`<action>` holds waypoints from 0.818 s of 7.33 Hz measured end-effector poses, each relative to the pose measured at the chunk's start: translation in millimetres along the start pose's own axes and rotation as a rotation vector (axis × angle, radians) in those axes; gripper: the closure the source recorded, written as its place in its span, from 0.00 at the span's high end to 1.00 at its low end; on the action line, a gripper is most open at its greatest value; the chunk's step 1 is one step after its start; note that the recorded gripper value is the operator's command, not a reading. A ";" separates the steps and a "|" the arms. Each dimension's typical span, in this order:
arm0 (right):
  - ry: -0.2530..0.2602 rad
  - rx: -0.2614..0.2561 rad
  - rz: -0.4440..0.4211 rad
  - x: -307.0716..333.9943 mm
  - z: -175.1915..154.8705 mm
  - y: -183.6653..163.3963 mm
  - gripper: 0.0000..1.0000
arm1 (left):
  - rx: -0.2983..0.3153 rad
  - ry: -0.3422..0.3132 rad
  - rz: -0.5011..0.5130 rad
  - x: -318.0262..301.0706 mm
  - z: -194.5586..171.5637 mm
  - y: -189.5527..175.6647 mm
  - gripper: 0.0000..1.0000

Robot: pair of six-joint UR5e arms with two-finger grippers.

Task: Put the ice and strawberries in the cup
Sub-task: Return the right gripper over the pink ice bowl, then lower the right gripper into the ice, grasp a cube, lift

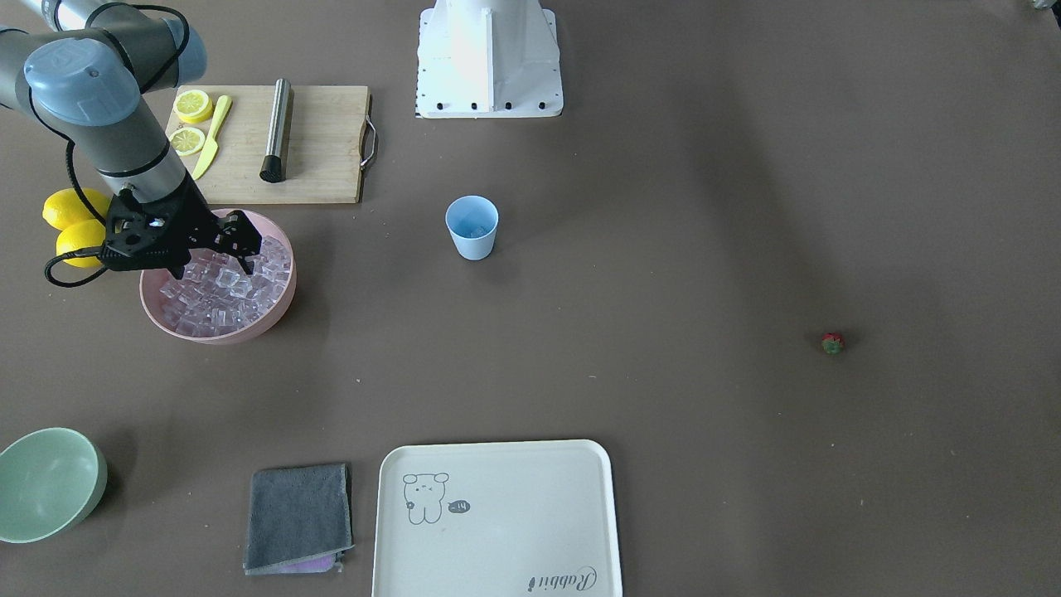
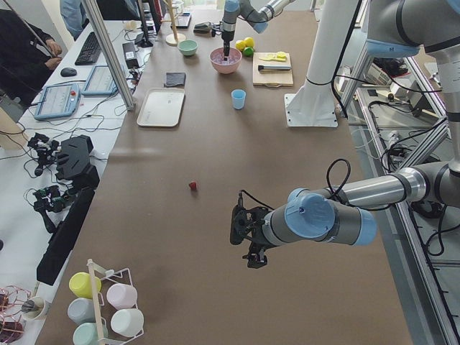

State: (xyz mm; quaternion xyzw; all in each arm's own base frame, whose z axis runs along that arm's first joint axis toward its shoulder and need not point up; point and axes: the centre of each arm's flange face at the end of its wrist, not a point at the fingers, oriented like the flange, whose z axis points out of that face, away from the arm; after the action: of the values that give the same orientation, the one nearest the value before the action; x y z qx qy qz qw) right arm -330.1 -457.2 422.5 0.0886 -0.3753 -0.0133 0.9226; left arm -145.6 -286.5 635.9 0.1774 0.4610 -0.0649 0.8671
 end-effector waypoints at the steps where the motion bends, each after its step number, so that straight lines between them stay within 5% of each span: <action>1: 0.000 -0.006 -0.002 1.8 2.6 -0.9 0.57 | 0.001 0.006 -0.001 0.9 -0.2 -0.2 0.98; 6: -0.021 -0.023 0.002 -4.5 3.3 -1.6 0.57 | 0.002 0.018 -0.004 2.0 -0.5 -0.1 0.98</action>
State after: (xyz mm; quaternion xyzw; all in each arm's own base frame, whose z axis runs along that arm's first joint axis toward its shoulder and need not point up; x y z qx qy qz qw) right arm -335.6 -458.8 421.4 0.0774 -0.3848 -0.0175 0.9196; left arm -144.9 -286.3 633.9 0.1779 0.4688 -0.0652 0.8627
